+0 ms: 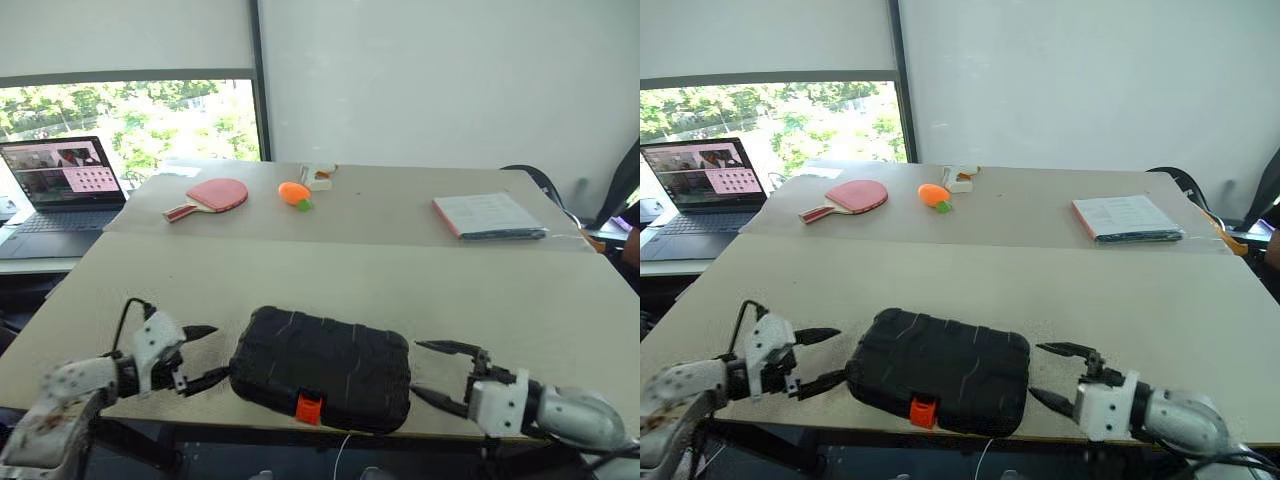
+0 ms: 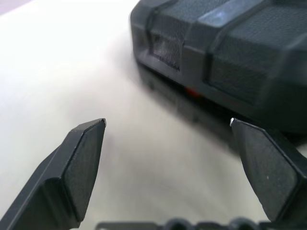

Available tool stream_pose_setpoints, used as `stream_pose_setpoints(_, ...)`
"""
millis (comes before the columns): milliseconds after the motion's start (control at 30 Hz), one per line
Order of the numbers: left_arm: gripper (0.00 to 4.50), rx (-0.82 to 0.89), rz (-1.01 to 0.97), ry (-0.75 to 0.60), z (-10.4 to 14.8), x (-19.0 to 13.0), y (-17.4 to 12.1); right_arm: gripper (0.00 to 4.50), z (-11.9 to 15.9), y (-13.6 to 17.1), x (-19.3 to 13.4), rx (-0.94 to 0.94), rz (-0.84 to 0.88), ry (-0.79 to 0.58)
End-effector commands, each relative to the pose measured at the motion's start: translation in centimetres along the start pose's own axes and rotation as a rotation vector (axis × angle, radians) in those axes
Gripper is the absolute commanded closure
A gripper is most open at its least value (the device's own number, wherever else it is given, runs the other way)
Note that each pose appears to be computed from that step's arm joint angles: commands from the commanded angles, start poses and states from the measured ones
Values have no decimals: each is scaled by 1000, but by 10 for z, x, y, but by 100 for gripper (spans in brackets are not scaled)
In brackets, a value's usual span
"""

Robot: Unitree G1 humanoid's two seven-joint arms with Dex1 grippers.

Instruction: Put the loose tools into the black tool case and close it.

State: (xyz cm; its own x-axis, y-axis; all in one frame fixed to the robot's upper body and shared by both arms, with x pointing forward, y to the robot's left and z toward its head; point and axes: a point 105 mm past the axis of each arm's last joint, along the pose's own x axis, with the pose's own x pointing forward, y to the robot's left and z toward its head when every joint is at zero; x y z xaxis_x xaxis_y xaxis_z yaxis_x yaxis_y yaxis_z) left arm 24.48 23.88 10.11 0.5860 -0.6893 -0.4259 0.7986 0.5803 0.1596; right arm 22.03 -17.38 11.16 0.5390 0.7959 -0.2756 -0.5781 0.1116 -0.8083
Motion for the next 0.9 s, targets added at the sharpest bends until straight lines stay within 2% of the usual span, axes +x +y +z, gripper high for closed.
stream_pose_setpoints(33, 0, -59, -84, 68, -2, -19, -6, 2, 11, 2, -11, 39, 50, -3)
stream_pose_setpoints(167, 0, -34, -136, 181, 4, -37, 7, 2, 27, 17, -26, 286, 183, 8)
stream_pose_setpoints(267, 0, 7, -146, 161, 26, -35, 24, 2, 43, 21, -26, 417, 236, -14)
stream_pose_setpoints(300, 0, 16, -146, 145, 35, -32, 30, 26, 48, 22, -24, 445, 253, -23)
stream_pose_setpoints(367, 53, 51, -171, 102, 55, -25, 39, 68, 61, 24, -20, 492, 275, -58)
stream_pose_setpoints(400, 68, 82, -188, 95, 62, -20, 42, 116, 66, 26, -19, 513, 287, -68)
stream_pose_setpoints(433, 89, 118, -203, 89, 70, -13, 47, 135, 70, 29, -16, 529, 306, -79)
stream_pose_setpoints(467, 137, 148, -216, 88, 75, -6, 50, 173, 73, 31, -14, 537, 321, -82)
stream_pose_setpoints(500, 164, 175, -227, 85, 82, 4, 54, 211, 75, 33, -12, 536, 331, -86)
stream_pose_setpoints(533, 183, 203, -237, 83, 87, 12, 58, 226, 76, 34, -10, 537, 338, -88)
stream_pose_setpoints(567, 232, 228, -248, 81, 92, 23, 61, 274, 77, 35, -8, 544, 347, -92)
stream_pose_setpoints(733, 394, 343, -336, 68, 113, 68, 65, 439, 78, 41, 3, 551, 392, -102)
stream_pose_setpoints(767, 428, 360, -356, 70, 114, 77, 63, 450, 77, 43, 6, 550, 401, -102)
stream_pose_setpoints(800, 443, 378, -371, 72, 115, 84, 62, 450, 76, 44, 9, 549, 405, -101)
stream_pose_setpoints(900, 443, 420, -407, 88, 116, 103, 57, 450, 70, 46, 18, 551, 399, -92)
